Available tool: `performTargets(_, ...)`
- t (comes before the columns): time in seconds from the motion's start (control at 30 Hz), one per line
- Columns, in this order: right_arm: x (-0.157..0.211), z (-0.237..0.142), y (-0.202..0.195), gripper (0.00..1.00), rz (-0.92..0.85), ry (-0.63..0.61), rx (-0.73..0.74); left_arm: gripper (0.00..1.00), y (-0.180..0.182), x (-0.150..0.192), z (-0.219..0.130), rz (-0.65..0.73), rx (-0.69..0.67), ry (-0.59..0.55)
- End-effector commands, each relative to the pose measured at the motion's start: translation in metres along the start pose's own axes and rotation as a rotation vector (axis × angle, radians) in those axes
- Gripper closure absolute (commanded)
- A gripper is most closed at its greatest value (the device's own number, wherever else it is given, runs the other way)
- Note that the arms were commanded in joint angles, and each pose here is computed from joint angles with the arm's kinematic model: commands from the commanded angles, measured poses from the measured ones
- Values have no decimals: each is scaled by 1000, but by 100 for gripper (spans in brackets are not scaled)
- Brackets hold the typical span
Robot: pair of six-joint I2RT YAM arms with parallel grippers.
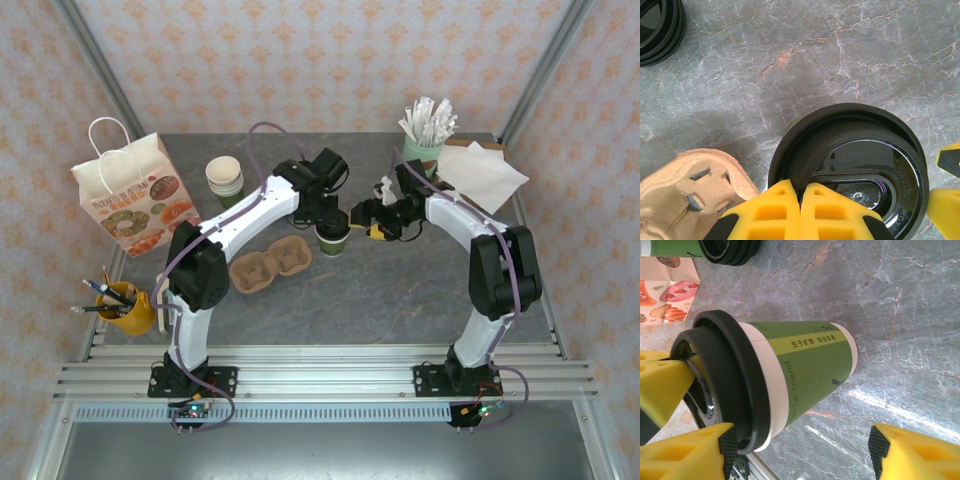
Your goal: Pack the takeout coffee
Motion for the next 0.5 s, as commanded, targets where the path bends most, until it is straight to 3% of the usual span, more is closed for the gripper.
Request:
performTargets(0.0,-4,3,4,30,-22,19,9,100,5,0,-9,7,4,-3)
performTargets(0.47,-4,7,6,33,-32,41,16,100,4,0,-22,0,25,-1)
Point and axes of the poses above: each hand's point on the last joint's axis, 136 mm out from that joint toward the fingers, its own z axis out along the fingers, its own y axis along the line the jaws close on, x = y × z, the point moved 10 cm from there along -z, back along the fingers, and after that the axes turned 12 degrees about -z, right-handed, at the moved point
